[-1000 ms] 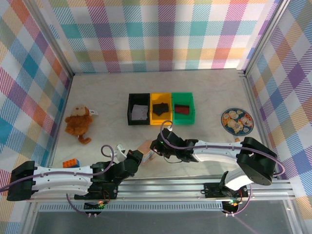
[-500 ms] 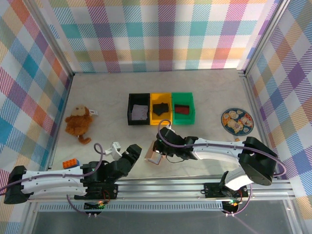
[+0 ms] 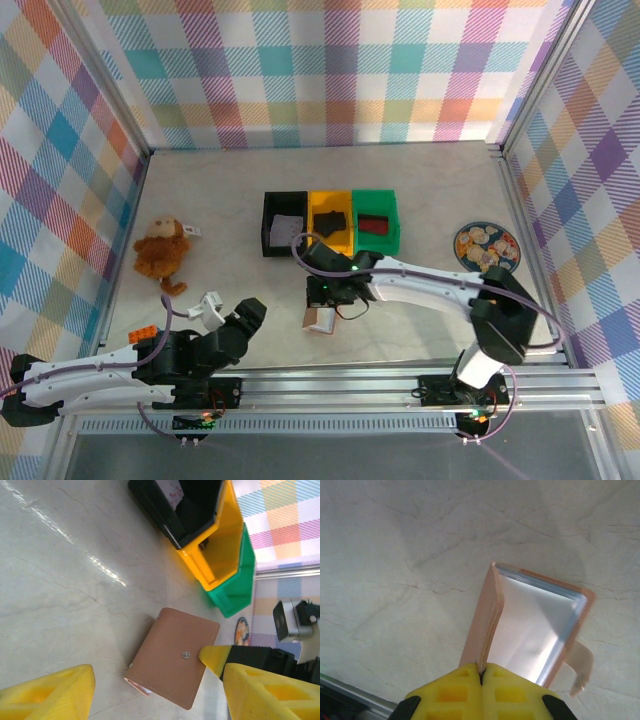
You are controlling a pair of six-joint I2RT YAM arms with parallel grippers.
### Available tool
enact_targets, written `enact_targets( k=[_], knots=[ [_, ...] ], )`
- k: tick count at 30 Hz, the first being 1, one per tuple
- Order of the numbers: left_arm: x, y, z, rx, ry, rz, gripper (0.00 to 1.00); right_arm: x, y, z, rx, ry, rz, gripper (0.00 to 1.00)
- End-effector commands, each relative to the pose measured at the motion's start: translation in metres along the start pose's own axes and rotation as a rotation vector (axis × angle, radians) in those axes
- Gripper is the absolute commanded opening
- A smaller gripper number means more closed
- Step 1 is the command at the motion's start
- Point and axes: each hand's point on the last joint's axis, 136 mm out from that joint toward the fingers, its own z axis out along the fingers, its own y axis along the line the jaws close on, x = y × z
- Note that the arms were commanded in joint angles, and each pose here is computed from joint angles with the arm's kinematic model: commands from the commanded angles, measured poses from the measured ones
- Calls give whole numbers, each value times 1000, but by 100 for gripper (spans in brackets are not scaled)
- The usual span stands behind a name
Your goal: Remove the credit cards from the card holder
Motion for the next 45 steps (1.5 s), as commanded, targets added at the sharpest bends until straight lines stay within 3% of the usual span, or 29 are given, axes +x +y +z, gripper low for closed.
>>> enact_targets(
  k=[1, 3, 8, 19, 29, 36, 45],
  knots=[
    [-3, 4, -5, -27, 5, 61, 69, 14, -10, 8, 80, 119, -82, 3],
    [-3, 3, -6, -30, 9, 76, 69, 13, -6, 13, 84, 128, -94, 12],
    [3, 4, -4, -48, 33, 159, 70, 12, 7, 22, 57, 152, -113, 24],
    [1, 3, -7, -67, 31, 248, 70, 13, 55, 21, -86, 167, -141, 44],
    [-6, -7, -15, -90, 24, 371, 70, 16, 84, 40, -182, 220, -123, 50],
    [14, -17, -5, -107, 74, 510, 70, 20, 89, 55, -198, 251, -121, 53],
    [19, -2, 7, -135, 65, 585, 70, 25, 83, 64, -217, 305, -68, 56]
  ],
)
